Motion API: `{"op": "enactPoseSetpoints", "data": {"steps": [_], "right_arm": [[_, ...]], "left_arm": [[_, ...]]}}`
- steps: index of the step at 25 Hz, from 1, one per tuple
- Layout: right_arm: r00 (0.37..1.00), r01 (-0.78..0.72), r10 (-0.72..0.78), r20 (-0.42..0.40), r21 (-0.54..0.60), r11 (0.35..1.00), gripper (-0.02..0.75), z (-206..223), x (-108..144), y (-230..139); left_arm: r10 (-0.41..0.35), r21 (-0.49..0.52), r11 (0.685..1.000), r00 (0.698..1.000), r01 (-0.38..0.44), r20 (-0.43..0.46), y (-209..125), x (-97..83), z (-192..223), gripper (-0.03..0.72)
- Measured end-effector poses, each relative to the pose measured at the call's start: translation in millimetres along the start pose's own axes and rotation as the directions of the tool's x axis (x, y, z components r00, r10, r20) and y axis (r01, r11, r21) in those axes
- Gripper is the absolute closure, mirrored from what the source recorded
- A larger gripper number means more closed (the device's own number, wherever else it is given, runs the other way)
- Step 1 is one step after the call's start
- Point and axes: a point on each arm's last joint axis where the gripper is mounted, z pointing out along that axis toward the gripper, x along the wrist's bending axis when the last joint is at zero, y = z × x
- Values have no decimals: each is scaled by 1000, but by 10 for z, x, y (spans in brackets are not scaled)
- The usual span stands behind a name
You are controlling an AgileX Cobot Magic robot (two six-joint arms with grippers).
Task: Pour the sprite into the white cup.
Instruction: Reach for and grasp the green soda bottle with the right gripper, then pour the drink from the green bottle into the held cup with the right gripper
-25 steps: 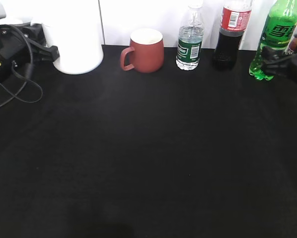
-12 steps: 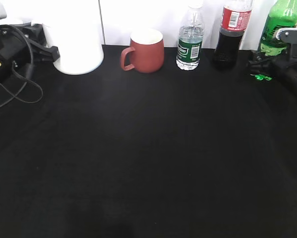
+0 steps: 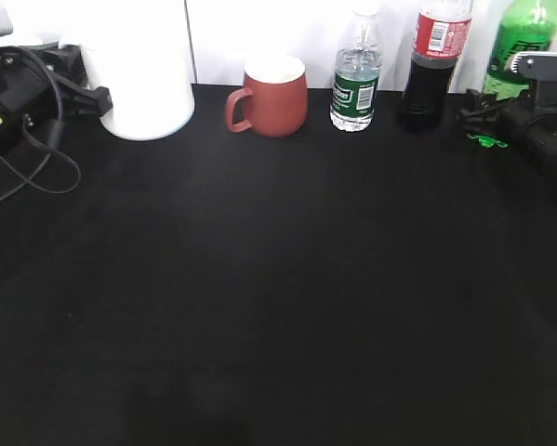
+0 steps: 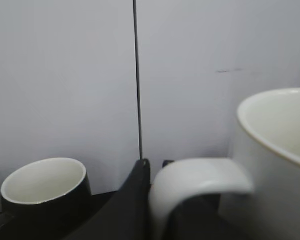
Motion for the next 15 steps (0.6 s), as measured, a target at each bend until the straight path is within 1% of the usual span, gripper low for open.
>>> {"op": "enactPoseSetpoints", "data": {"steps": [5,6,8,9,11,13,15], "right_arm": [[1000,5,-6,-11,-41,999,248,-1,10,-1],[1000,6,-7,-14,-63,998,331,-29,14,43],[1000,6,-7,-14,-71,997,343,-177,24,172],[1000,6,-7,-15,-94,996,343,-279,32,282],[1000,5,-8,-19,-146,989,343,-468,47,422],[999,18,-24,-43,-138,990,344,-610,79,439],[995,44,-56,-86,-131,990,344,-848,135,524]], "left_arm": [[1,0,1000,1000,-1,1,0,-1,0,647],[6,1,1000,1000,-6,8,-1,-7,0,647],[33,4,999,998,-33,54,-5,-49,-1,647],[46,5,999,996,-47,77,-7,-72,-1,647],[55,2,998,994,-55,95,-6,-96,-1,647],[44,-4,999,992,-44,120,28,-121,-10,647],[34,-22,999,984,-30,177,113,-180,-34,647]]}}
